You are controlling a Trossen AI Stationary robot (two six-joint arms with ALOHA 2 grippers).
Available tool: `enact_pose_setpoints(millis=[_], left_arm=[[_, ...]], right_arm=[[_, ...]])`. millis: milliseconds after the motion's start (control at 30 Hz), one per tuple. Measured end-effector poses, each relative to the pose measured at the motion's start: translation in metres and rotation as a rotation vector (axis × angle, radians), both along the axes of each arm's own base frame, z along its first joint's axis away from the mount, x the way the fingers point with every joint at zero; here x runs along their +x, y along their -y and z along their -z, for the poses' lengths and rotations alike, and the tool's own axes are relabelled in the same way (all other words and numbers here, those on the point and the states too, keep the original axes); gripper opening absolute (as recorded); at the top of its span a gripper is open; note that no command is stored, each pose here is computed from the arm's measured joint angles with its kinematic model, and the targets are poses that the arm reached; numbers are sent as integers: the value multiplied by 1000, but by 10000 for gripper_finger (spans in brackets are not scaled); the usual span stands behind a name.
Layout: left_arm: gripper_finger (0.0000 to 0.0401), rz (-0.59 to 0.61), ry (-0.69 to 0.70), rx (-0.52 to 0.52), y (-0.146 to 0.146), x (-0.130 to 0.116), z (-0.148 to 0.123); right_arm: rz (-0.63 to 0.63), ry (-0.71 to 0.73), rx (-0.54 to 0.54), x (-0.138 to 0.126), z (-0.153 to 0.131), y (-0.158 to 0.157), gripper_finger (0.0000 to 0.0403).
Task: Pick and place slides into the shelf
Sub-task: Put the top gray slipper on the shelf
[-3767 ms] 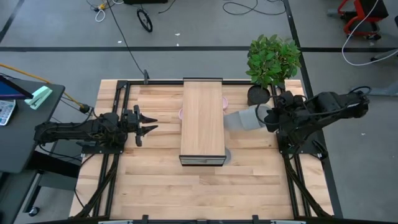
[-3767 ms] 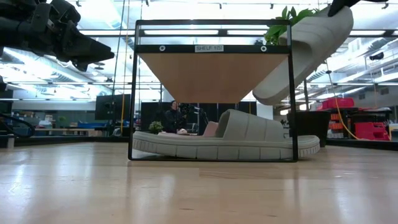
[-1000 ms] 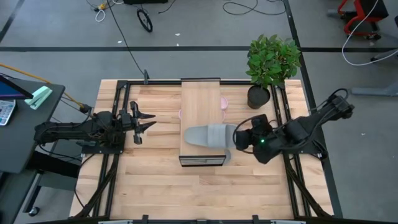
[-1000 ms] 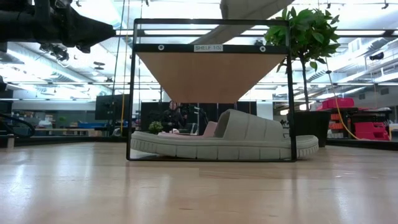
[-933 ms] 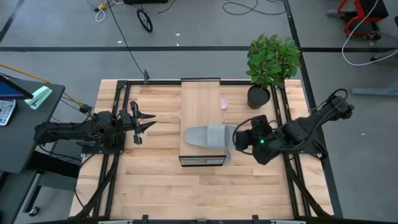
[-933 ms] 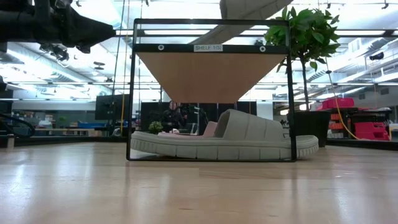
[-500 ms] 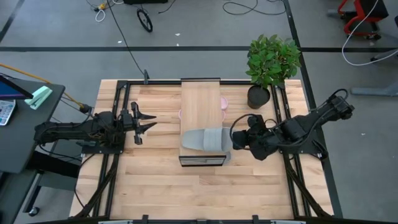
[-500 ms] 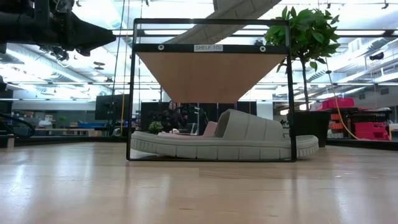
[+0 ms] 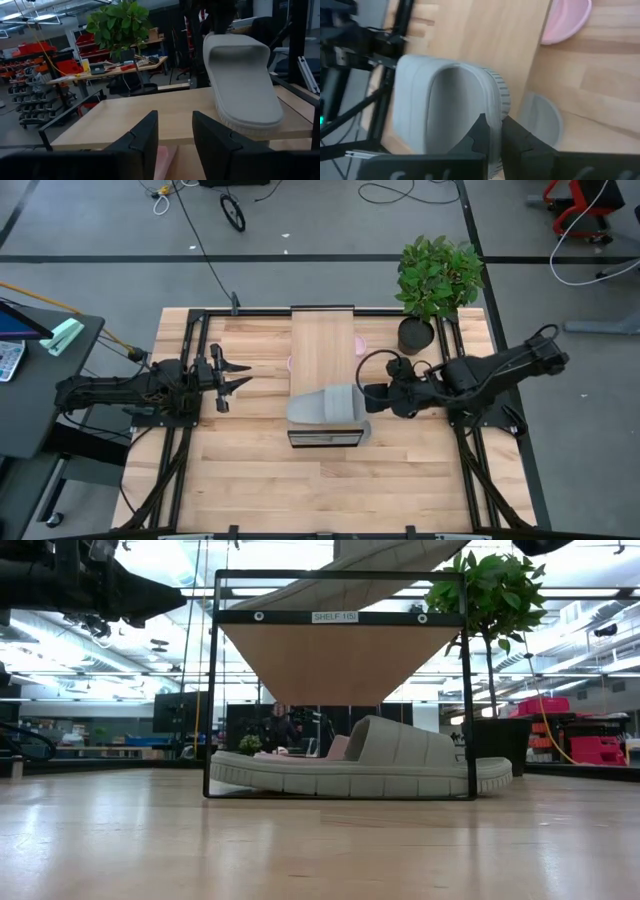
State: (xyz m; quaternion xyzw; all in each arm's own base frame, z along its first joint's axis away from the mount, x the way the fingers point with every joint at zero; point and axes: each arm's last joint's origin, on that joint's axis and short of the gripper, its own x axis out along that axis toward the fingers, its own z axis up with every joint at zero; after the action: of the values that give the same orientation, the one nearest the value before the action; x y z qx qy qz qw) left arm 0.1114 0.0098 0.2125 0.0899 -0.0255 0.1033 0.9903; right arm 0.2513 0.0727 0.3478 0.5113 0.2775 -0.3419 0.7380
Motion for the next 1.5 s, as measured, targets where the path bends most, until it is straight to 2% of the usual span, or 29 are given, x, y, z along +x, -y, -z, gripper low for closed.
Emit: enact_pose_setpoints(millis=[533,733,933,1267,1500], left_arm=[[127,4,-6,-16,0,0,1],[122,79,-7,-19,2,0,1],[127,95,-19,-20,3,1,2],[124,264,-66,-15,8,1,6],[124,297,-67,-78,8,1,6]], right_arm=[[-25,-184,20,12,22,8,22],[-39,-235,26,16,30,6,22],[-40,-241,29,16,31,6,22],[-43,-248,23,17,31,9,22],[-48,-254,14,17,31,12,22]])
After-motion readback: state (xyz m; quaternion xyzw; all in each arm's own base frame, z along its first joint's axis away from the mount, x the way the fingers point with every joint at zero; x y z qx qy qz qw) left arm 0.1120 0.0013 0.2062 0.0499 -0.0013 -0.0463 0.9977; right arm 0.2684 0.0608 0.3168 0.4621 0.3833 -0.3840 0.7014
